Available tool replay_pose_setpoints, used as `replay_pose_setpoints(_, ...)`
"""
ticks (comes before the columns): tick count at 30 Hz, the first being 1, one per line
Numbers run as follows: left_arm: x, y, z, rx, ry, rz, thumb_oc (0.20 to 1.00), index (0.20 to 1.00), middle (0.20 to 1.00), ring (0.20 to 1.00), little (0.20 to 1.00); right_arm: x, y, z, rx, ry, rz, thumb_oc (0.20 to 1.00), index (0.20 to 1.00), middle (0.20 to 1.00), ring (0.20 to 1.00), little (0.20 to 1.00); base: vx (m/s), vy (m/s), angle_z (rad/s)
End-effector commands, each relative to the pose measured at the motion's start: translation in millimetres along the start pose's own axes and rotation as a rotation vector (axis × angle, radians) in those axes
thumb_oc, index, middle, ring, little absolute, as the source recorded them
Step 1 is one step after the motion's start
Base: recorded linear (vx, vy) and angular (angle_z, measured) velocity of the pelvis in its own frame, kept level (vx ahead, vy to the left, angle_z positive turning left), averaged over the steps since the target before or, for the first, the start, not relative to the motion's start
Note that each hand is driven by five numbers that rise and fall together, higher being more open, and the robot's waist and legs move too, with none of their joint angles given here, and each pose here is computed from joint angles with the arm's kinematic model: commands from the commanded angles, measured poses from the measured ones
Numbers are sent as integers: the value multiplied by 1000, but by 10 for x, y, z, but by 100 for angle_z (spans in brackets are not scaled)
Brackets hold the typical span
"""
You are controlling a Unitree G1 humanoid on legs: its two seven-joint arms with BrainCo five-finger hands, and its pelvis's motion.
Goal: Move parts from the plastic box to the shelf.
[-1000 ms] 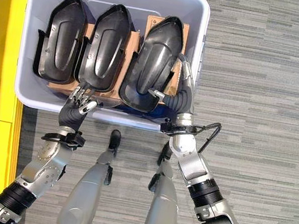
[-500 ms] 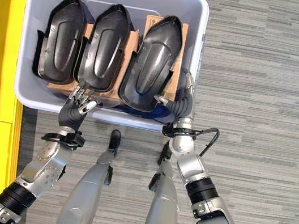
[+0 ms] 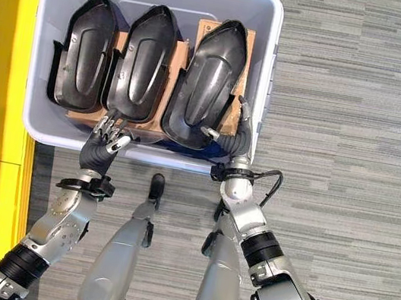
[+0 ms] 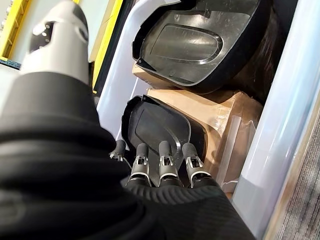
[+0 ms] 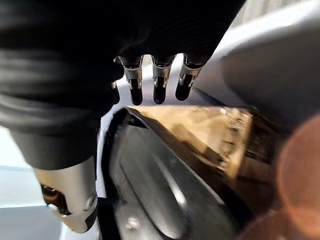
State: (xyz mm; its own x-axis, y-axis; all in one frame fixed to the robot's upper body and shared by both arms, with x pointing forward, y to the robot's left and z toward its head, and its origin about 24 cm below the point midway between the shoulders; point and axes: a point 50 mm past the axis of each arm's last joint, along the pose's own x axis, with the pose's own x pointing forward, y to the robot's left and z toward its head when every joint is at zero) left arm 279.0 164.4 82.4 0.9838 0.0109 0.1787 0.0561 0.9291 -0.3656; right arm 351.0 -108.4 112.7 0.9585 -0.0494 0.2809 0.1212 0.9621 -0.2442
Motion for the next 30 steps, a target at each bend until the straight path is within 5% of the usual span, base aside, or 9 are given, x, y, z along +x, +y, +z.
replay_pose_setpoints(1,-35,-39,116,9,-82,-25,1000,1000,1000,1000,1000,39,84,189,99,-70,20,1000,1000,1000,1000,1000,0,0,0)
replay_pose_setpoints(30,-25,-83,77,-1,-64,-43,1000,1000,1000,1000,1000,127,32,-3,67,36,-58,1000,1000,1000,1000,1000,0,0,0)
